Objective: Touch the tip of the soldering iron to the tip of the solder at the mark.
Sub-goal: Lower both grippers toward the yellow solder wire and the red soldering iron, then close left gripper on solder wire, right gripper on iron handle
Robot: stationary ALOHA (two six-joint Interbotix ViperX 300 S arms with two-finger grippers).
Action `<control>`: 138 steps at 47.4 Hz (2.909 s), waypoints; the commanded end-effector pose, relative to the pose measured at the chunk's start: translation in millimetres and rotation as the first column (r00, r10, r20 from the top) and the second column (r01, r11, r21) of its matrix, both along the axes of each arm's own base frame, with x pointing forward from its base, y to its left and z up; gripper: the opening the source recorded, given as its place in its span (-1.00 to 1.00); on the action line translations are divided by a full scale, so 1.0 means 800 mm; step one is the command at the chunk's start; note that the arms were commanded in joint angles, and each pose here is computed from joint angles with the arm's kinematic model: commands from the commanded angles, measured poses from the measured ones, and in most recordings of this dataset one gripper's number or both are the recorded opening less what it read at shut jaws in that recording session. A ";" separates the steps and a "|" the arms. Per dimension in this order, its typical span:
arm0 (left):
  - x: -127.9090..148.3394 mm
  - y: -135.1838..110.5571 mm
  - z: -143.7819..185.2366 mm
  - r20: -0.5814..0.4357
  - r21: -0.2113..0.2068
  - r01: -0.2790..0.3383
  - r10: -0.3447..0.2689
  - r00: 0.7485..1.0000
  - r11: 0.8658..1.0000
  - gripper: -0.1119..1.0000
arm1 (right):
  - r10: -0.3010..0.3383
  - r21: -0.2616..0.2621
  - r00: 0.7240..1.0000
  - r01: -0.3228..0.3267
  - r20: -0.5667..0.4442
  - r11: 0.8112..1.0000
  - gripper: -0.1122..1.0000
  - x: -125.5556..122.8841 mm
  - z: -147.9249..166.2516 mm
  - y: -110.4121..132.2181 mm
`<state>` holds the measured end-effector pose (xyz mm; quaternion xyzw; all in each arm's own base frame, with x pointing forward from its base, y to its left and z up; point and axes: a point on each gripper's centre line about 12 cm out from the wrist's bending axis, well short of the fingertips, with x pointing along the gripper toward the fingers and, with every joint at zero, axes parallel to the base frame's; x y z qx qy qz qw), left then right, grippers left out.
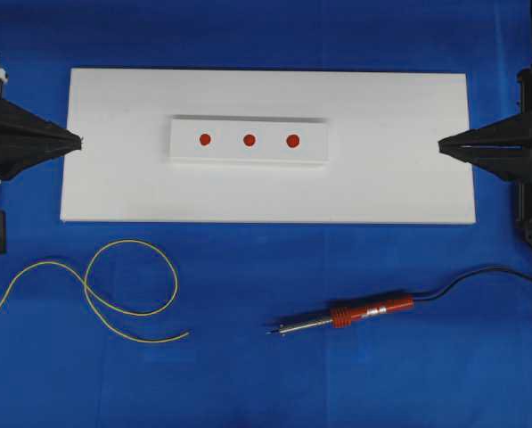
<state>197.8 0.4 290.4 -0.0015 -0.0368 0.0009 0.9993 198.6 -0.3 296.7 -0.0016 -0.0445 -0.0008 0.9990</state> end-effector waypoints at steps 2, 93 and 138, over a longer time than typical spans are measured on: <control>0.001 -0.009 0.006 -0.008 -0.002 0.038 -0.038 0.999 0.999 -0.78 | 0.009 0.008 1.000 -0.010 0.008 1.000 -0.80 0.004 0.009 0.002; 0.055 -0.193 -0.259 -0.456 -0.060 0.508 -0.476 0.752 0.859 0.58 | 0.152 0.259 0.895 -0.043 -0.420 0.965 0.60 0.070 -0.275 0.165; 0.054 -0.178 -0.287 -0.529 -0.009 0.494 -0.424 0.736 0.869 -0.78 | 0.134 0.208 0.860 -0.033 -0.493 0.978 -0.63 0.064 -0.310 0.162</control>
